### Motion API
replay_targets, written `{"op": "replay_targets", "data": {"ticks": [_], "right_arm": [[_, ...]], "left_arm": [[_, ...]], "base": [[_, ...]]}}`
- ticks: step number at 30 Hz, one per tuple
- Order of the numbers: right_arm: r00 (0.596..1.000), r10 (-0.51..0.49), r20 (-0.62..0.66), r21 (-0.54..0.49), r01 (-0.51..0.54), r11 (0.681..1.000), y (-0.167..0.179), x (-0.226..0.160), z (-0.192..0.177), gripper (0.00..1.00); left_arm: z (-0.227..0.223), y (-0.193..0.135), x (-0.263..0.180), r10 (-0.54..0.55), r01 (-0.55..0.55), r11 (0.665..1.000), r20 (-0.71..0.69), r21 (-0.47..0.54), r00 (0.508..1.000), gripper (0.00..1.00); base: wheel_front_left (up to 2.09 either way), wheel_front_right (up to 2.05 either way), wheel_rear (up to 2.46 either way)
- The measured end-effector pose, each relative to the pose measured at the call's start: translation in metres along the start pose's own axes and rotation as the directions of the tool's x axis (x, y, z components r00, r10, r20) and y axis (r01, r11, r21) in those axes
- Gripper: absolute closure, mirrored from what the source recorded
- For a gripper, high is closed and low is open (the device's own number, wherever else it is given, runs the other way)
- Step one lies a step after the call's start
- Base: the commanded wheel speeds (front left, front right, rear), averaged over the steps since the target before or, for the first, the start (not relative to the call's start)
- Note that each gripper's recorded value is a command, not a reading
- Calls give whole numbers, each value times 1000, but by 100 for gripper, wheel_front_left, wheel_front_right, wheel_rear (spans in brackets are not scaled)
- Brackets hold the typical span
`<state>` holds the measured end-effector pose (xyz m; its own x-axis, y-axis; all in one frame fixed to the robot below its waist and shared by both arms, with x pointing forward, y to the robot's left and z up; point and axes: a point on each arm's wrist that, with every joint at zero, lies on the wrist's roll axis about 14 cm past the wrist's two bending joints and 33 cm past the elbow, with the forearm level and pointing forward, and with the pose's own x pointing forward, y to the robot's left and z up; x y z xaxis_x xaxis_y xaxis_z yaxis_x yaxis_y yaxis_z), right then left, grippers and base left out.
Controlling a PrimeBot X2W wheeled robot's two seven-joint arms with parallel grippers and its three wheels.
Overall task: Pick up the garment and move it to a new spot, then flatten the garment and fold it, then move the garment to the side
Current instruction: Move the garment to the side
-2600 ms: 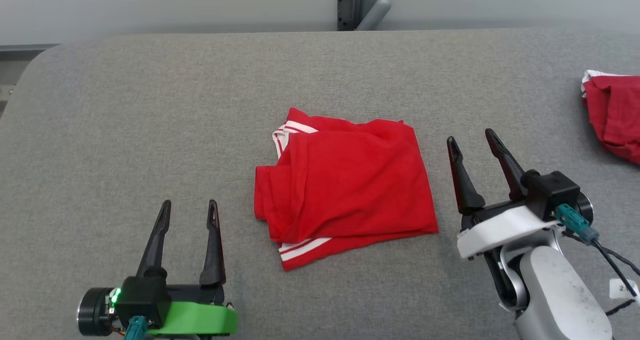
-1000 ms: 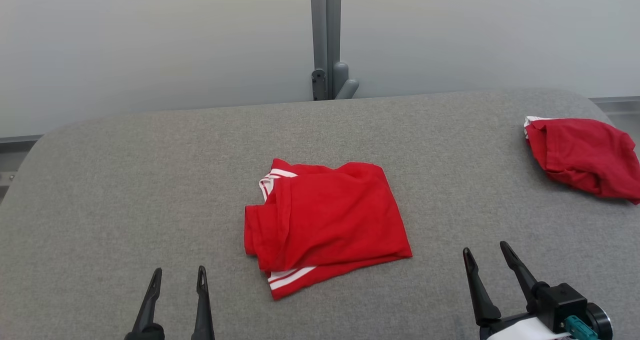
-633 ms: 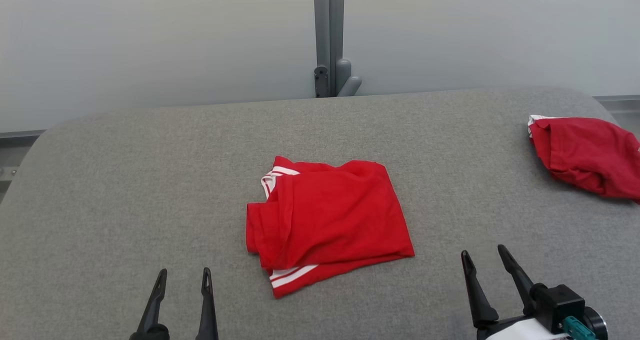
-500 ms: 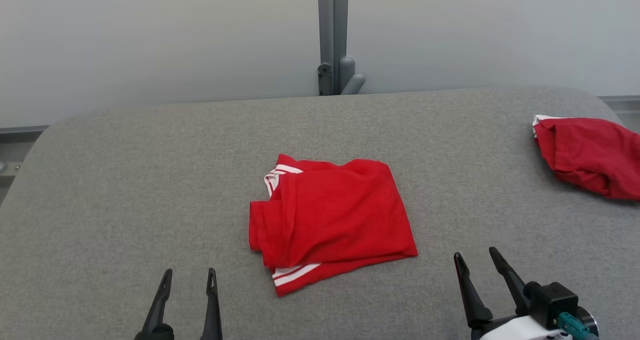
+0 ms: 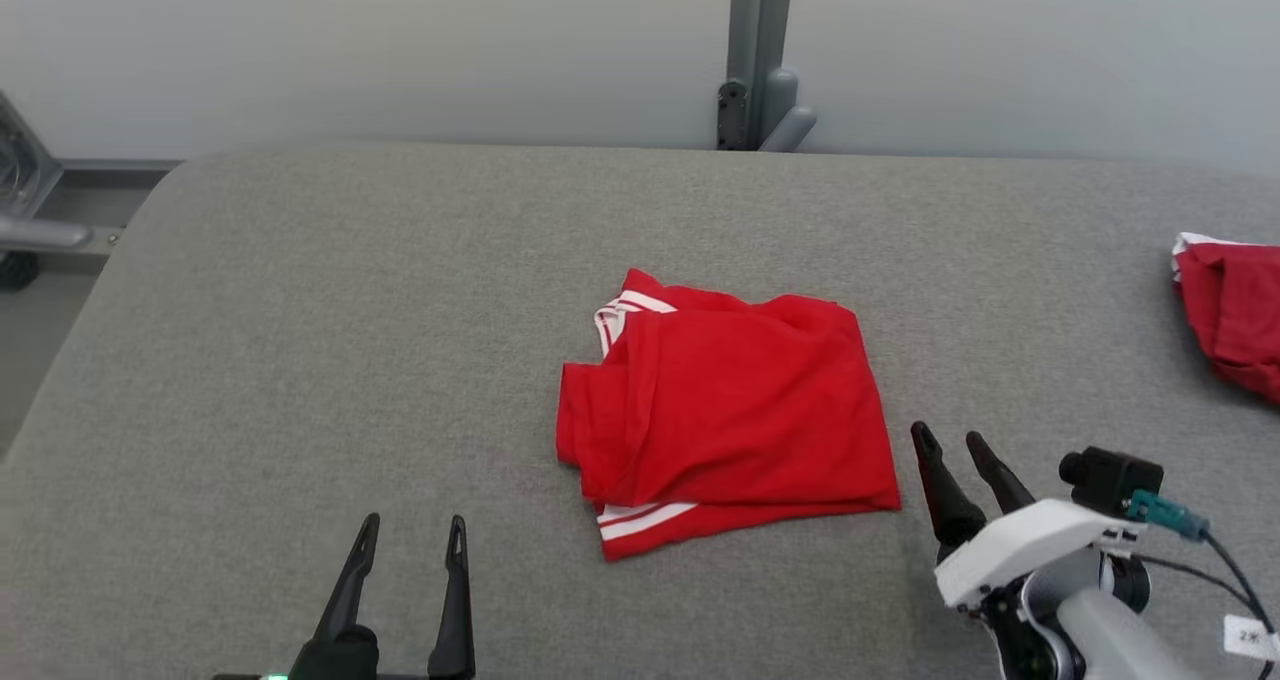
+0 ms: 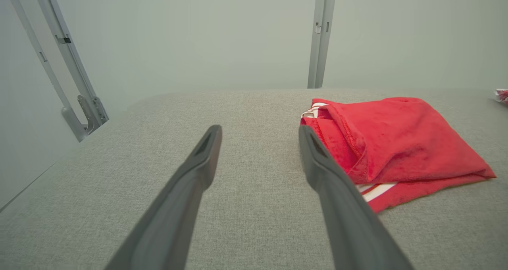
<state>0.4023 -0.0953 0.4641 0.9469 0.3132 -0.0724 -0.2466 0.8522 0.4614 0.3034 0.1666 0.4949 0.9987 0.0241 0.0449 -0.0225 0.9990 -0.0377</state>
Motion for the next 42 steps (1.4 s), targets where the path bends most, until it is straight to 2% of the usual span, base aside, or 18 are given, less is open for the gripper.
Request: {"op": "replay_targets", "data": {"ticks": [1,6,8,16,23,24,25,26,27,32,37,42], "right_arm": [[1000,4,-23,39,-3,999,1,7,-2,0],[991,48,-128,102,-35,994,-4,38,1,0],[983,50,-175,129,-28,991,-9,47,-2,0],[905,95,-414,234,5,972,-18,67,-41,0],[868,139,-477,299,12,954,-13,84,-62,0],[862,145,-485,305,11,952,-13,86,-64,13],[858,149,-491,306,9,952,-13,87,-65,53],[854,154,-497,307,7,952,-12,88,-67,79],[851,160,-501,307,2,952,-11,90,-68,100],[840,173,-514,304,-10,953,-11,89,-70,100],[869,162,-467,284,-26,958,-14,85,-58,100],[903,155,-401,236,-62,970,-17,78,-38,100]], "left_arm": [[0,2,1,7,-7,1000,-1,-2,1000,0],[1,11,5,53,-53,999,-3,-9,999,0],[0,18,6,86,-86,995,-8,-43,996,0],[-5,29,16,136,-138,989,-34,-55,990,0],[-15,38,24,173,-178,982,-70,-71,982,0],[-16,39,25,177,-182,981,-74,-70,981,0],[-16,40,26,180,-185,980,-75,-72,981,0],[-16,42,27,184,-190,979,-75,-79,980,0],[-16,43,29,187,-193,978,-75,-80,979,0],[-17,44,32,195,-202,974,-77,-98,978,0],[-16,39,38,174,-182,977,-71,-108,982,0],[-13,23,54,102,-107,989,-48,-102,994,0]], "base": [[0,0,0],[0,0,0],[0,0,0],[0,0,0],[0,0,0],[0,0,0],[0,0,0],[0,0,0],[0,0,0],[0,0,0],[0,0,0],[0,0,0]]}}
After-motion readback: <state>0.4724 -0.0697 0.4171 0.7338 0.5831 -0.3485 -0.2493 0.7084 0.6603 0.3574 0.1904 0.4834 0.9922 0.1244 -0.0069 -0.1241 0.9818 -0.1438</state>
